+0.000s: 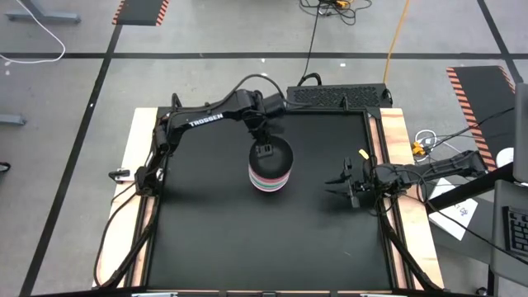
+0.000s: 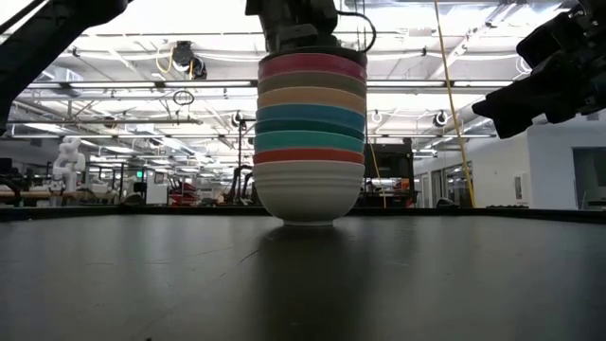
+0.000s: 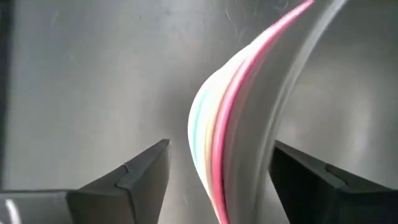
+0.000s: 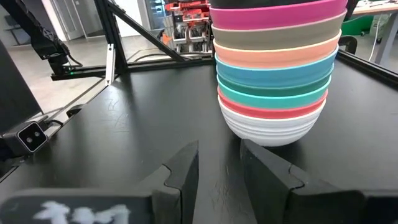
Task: Nest bowls inside each other
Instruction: Stack the black bowl on top of pink bowl
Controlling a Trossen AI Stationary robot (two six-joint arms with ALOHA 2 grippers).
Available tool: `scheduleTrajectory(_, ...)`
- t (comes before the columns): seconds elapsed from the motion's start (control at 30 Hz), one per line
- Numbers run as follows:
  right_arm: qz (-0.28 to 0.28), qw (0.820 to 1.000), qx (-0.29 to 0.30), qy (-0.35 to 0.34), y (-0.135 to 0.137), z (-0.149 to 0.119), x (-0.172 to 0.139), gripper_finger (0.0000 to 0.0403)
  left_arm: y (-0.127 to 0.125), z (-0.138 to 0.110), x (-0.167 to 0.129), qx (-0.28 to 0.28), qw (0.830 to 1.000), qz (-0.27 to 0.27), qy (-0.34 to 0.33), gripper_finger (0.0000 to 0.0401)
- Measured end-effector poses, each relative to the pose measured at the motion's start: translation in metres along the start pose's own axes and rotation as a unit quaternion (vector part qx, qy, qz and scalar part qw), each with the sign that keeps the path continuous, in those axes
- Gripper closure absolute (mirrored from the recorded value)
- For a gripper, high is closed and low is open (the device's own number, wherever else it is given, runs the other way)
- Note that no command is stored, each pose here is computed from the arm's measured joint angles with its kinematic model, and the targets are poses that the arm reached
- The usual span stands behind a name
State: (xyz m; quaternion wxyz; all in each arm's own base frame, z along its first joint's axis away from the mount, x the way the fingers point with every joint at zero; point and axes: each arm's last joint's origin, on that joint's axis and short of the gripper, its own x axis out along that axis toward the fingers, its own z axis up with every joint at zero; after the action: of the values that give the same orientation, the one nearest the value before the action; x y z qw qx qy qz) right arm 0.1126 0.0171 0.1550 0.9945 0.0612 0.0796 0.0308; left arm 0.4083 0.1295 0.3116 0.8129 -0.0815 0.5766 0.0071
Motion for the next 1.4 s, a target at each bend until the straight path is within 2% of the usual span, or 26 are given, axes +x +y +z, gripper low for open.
scheduleTrajectory(0.43, 0.0, 1.0, 0.003, 0.0, 0.0, 0.0, 0.0, 0.0291, -0.002, 0.003, -0.006, 0.009, 0.999, -0.032, -0.017, 0.0236)
scheduleTrajectory(0.73, 0.0, 1.0, 0.008, 0.001, 0.0, 0.0, 0.0, 0.0291, -0.011, 0.002, -0.002, 0.018, 0.999, -0.031, -0.006, 0.0273)
scheduleTrajectory(0.93, -0.001, 1.0, 0.009, 0.007, 0.0, -0.001, 0.0, 0.0291, -0.011, -0.004, 0.001, 0.003, 0.999, -0.041, 0.021, 0.0305)
scheduleTrajectory(1.2, -0.001, 1.0, 0.009, 0.007, 0.0, -0.001, 0.0, 0.0291, -0.021, -0.006, 0.003, 0.006, 0.998, -0.049, 0.04, 0.0329)
scheduleTrajectory(1.4, -0.001, 1.0, 0.009, 0.007, 0.0, -0.001, 0.0, 0.0291, -0.027, -0.005, 0.004, 0.016, 0.999, -0.031, 0.041, 0.0314)
